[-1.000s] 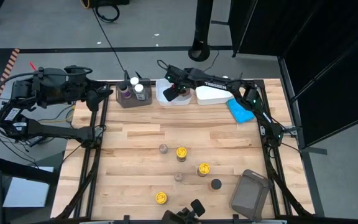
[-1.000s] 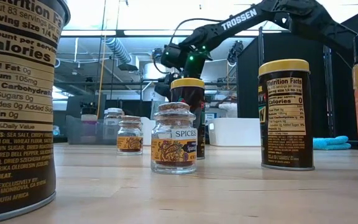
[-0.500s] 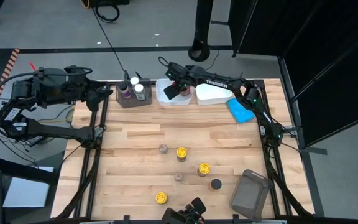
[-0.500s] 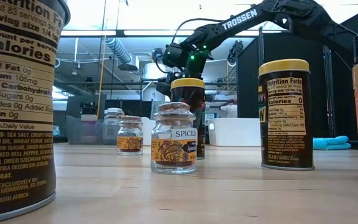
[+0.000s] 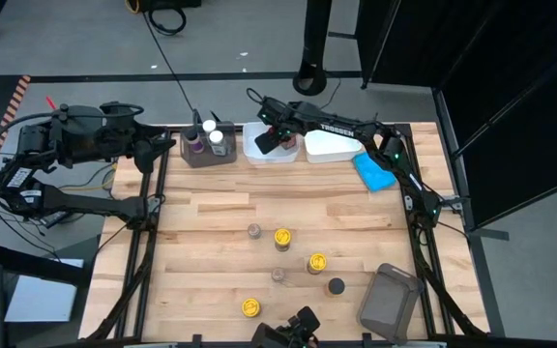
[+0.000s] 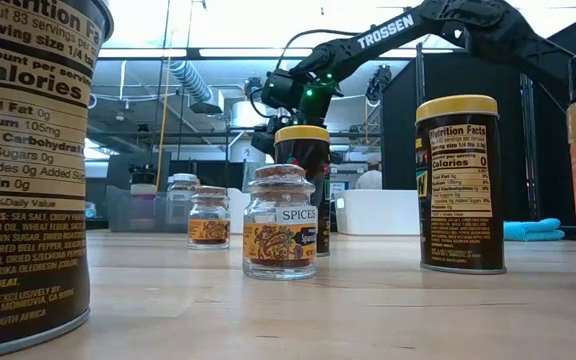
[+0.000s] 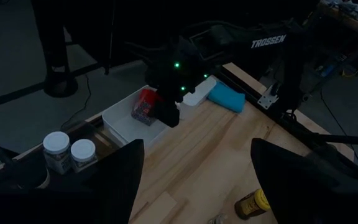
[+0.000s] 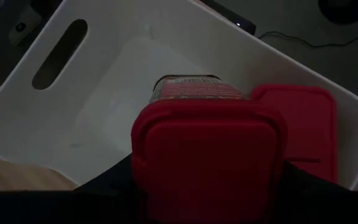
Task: Sort spices by type
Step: Put the red seasoning bottle into the left white bin
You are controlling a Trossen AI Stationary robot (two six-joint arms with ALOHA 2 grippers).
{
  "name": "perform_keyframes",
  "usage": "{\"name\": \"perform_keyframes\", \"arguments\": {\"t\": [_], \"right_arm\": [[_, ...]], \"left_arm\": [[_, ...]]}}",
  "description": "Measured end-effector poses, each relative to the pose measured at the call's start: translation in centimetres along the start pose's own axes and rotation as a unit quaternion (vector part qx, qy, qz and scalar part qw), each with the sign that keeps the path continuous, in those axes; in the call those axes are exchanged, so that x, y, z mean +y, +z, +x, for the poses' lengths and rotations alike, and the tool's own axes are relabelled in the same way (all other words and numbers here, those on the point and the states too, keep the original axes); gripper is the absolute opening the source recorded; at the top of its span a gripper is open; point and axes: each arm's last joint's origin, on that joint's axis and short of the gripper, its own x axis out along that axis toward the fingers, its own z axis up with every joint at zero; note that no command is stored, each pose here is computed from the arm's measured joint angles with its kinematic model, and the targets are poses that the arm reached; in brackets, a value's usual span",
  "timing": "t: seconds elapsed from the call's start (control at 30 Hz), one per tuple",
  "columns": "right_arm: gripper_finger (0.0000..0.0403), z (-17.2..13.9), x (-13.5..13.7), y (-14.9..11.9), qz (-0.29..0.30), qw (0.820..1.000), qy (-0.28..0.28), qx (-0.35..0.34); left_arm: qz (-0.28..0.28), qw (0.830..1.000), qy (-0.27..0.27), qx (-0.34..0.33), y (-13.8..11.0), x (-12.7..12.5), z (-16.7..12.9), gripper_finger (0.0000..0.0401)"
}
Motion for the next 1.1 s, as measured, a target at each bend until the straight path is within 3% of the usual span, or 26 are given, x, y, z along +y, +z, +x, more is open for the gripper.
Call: {"name": "perform_keyframes", "arguments": {"t": [0.77, 1.1], "right_arm": [[0.0225, 0.0, 0.1, 0.1, -0.022, 1.0, 0.001, -0.006], [0.0238, 2.7, 0.7, -0.8, -0.028, 0.999, 0.014, 0.02]], "left_arm": [[0.0, 1.0, 0.0, 0.0, 0.0, 0.0, 0.0, 0.0301], [-0.001, 1.0, 0.0, 0.0, 0.0, 0.0, 0.0, 0.0301]]}}
